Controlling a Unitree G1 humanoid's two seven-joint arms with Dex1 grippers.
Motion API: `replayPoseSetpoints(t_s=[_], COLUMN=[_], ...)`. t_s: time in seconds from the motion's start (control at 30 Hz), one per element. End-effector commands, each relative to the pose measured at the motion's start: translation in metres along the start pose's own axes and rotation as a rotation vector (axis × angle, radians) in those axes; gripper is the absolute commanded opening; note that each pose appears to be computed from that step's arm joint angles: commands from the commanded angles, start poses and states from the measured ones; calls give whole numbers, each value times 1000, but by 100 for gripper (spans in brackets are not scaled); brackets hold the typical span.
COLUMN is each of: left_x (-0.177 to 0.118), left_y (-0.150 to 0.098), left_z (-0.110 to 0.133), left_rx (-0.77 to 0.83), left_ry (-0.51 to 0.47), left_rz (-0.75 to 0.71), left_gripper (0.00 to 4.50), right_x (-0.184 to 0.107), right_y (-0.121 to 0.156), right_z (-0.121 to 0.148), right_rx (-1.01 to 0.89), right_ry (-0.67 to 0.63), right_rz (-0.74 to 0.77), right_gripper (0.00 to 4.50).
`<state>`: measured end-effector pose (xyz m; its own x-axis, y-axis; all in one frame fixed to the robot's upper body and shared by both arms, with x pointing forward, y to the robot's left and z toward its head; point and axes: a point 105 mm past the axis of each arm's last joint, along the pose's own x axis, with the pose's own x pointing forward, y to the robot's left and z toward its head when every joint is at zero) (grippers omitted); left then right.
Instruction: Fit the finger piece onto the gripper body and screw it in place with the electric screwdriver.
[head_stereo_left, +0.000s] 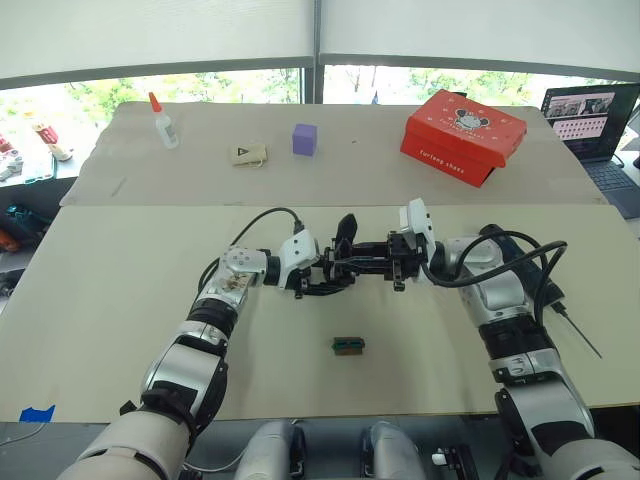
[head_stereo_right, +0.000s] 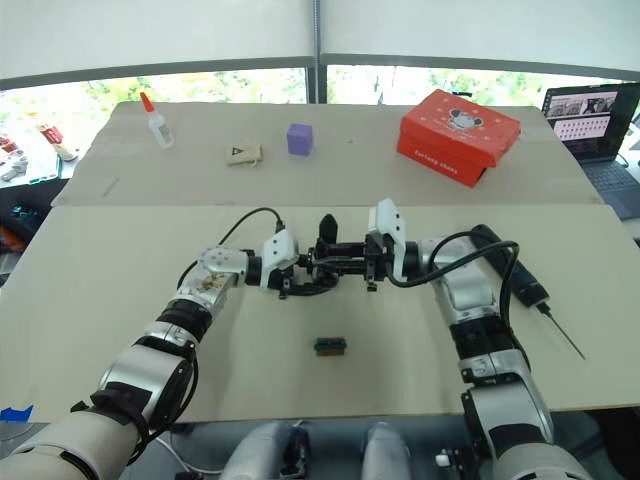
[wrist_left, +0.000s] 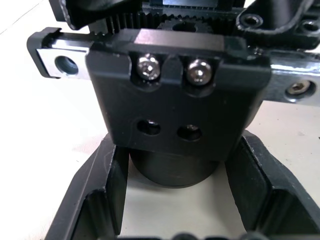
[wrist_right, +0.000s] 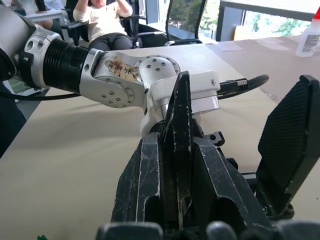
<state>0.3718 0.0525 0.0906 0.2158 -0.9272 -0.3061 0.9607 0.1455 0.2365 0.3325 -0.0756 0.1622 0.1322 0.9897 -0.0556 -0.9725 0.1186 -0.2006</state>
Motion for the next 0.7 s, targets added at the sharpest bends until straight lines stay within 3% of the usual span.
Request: replayPoseSetpoints(t_s=[0.03, 0.17, 0.33, 0.7], left_x=[0, -1, -3, -1], left_y=[3, 3, 4, 3], left_z=[7, 7, 5, 6], left_rx=[19, 18, 17, 17], left_ry=[-8, -8, -3, -7], left_rz=[-1, 1, 5, 3], left_gripper=[227, 227, 227, 227], right_x=[4, -1, -1, 8], right_y=[5, 1, 0, 0], right_z=[0, 24, 34, 11], right_rx=[-5, -33, -39, -1], right_ry=[-20, -69, -81, -10], right_rz=[10, 12, 19, 17], right_gripper=[35, 35, 35, 35])
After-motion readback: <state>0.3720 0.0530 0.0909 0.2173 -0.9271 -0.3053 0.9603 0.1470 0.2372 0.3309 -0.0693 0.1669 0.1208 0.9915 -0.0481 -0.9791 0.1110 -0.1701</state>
